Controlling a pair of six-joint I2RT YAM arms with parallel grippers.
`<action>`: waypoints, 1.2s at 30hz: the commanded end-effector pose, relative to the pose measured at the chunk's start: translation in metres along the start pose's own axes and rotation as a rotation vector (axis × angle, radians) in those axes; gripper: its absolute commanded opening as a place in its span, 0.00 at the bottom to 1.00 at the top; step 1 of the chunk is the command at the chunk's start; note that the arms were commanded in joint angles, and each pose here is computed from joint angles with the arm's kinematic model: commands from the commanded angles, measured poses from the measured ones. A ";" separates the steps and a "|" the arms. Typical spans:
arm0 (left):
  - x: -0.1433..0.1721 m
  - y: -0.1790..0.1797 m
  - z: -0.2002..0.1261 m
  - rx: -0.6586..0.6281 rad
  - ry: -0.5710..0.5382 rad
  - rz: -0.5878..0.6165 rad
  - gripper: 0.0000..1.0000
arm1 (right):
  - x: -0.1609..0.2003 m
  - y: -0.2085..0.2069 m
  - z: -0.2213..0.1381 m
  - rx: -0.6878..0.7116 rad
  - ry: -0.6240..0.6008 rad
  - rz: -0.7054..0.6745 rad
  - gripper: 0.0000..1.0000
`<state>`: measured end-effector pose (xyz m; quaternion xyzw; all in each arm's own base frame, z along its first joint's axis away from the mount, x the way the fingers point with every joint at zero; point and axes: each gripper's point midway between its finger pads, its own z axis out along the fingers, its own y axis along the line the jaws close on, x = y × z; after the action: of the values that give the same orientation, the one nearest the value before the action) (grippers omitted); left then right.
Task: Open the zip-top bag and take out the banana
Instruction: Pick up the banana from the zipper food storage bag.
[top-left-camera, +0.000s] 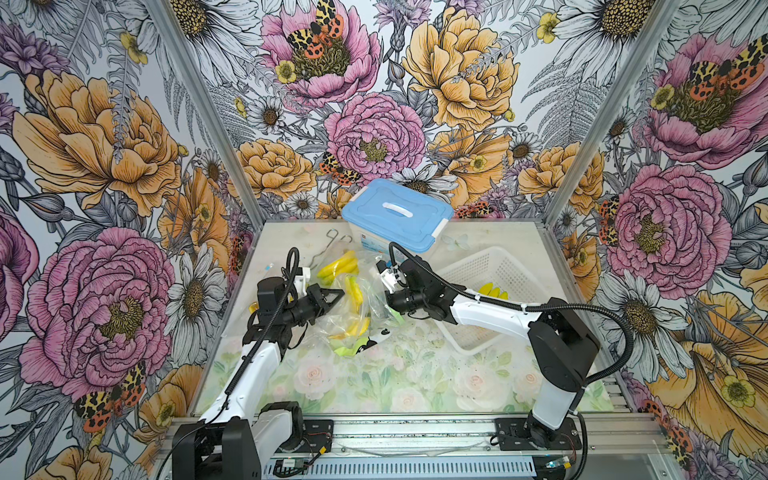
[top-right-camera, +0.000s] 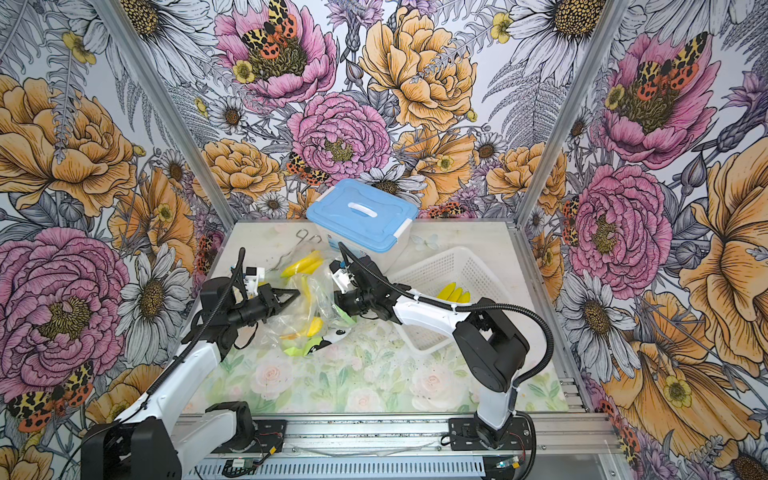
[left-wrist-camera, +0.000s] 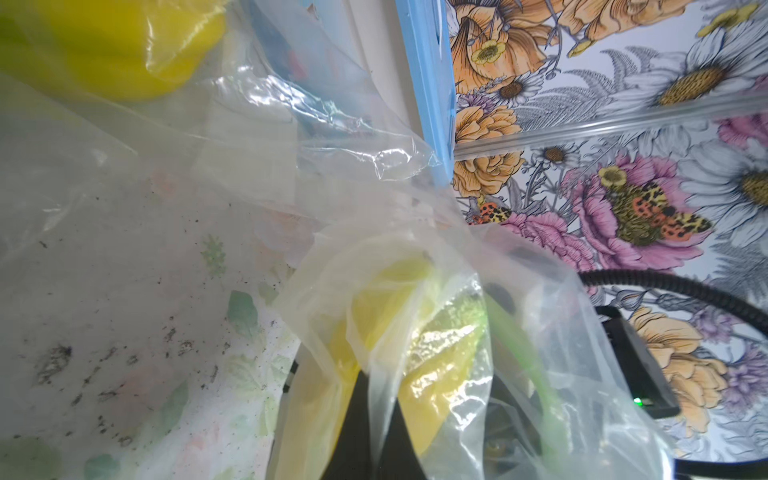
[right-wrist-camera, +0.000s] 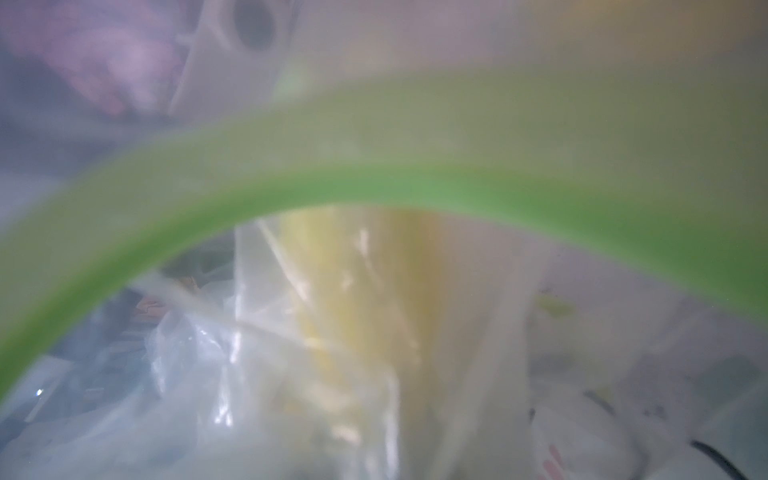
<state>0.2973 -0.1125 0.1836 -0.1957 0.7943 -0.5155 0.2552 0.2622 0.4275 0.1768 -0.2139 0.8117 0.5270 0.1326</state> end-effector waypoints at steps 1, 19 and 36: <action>-0.010 -0.002 -0.006 -0.036 -0.036 0.044 0.00 | -0.008 0.014 -0.014 0.002 -0.050 -0.029 0.03; -0.052 0.039 -0.031 -0.283 -0.207 -0.040 0.00 | 0.008 -0.056 -0.081 0.252 -0.204 0.123 0.03; -0.038 0.096 -0.051 -0.505 -0.213 -0.148 0.00 | -0.003 -0.099 -0.161 0.479 -0.441 0.177 0.04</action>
<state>0.2977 -0.0313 0.1336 -0.3492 0.8404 -0.3344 0.2448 0.3003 0.2738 0.1513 -0.0228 0.8826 0.3940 0.2553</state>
